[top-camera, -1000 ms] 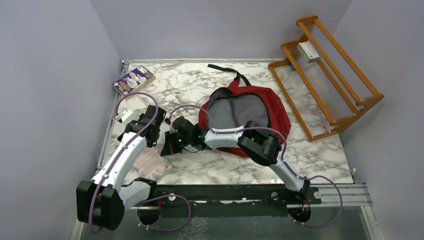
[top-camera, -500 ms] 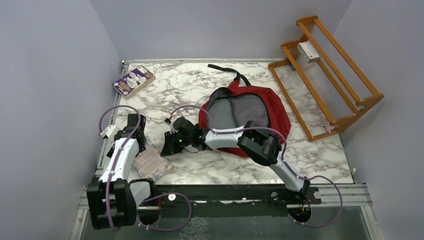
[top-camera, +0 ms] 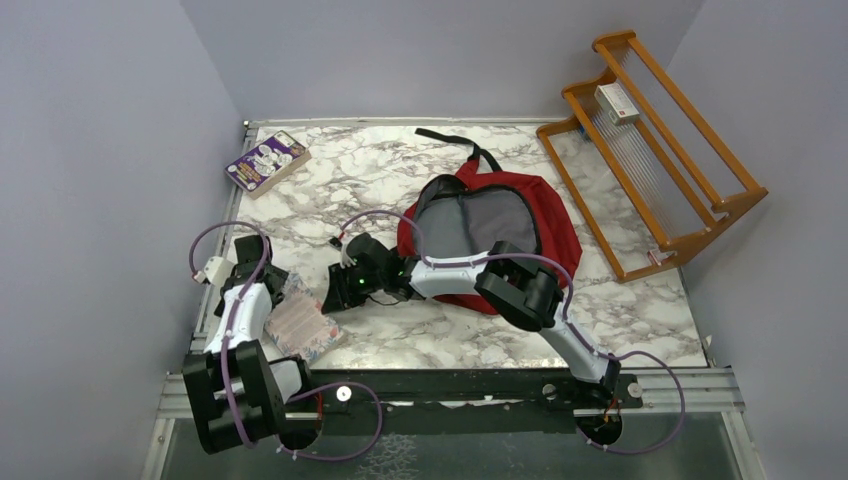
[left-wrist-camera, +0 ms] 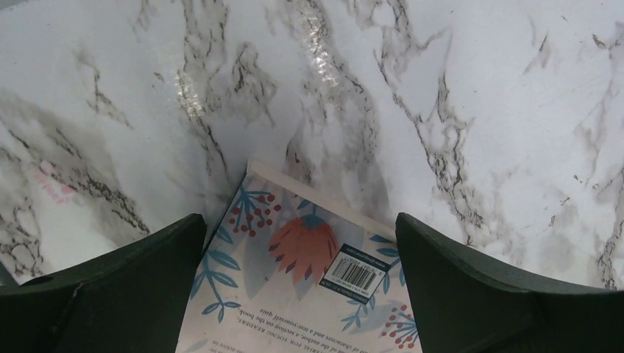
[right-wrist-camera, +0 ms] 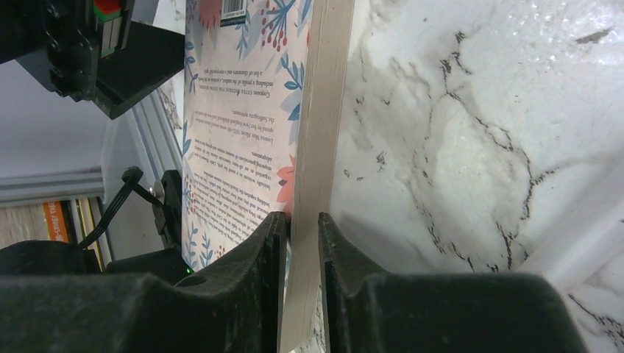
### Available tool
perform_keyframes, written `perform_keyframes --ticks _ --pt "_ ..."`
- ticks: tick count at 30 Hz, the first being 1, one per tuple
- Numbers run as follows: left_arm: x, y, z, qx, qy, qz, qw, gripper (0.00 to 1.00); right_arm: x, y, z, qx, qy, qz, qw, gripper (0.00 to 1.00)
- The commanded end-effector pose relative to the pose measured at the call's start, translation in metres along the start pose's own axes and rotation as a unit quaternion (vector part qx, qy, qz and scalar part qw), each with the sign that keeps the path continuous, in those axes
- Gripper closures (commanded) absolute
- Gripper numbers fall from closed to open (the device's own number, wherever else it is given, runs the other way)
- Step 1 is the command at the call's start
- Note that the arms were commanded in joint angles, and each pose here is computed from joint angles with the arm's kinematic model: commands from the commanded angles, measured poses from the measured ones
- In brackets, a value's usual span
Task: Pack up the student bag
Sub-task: Move the book to the center of the board.
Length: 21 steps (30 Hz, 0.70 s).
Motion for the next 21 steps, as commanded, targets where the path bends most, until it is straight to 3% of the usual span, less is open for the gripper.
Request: perform_keyframes --ticks 1,10,21 --pt "-0.004 -0.014 -0.033 0.024 0.083 -0.075 0.993 0.01 -0.007 -0.016 -0.009 0.010 0.025 -0.028 0.999 0.73" --pt "-0.010 -0.038 -0.049 0.028 0.121 -0.166 0.978 0.01 -0.026 -0.051 0.004 0.048 0.009 -0.052 0.997 0.57" --pt "-0.018 -0.075 -0.082 0.057 0.165 -0.225 0.959 0.01 -0.041 -0.086 0.025 0.047 0.002 -0.098 0.994 0.49"
Point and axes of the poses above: each gripper's point midway between its finger pads, its own x axis out along the fingers, its own y axis along the line the jaws close on, z = x × y, the point moved 1 cm from there along -x, back along the fingers, and after that the axes turned 12 degrees about -x, right-handed, at the moved point
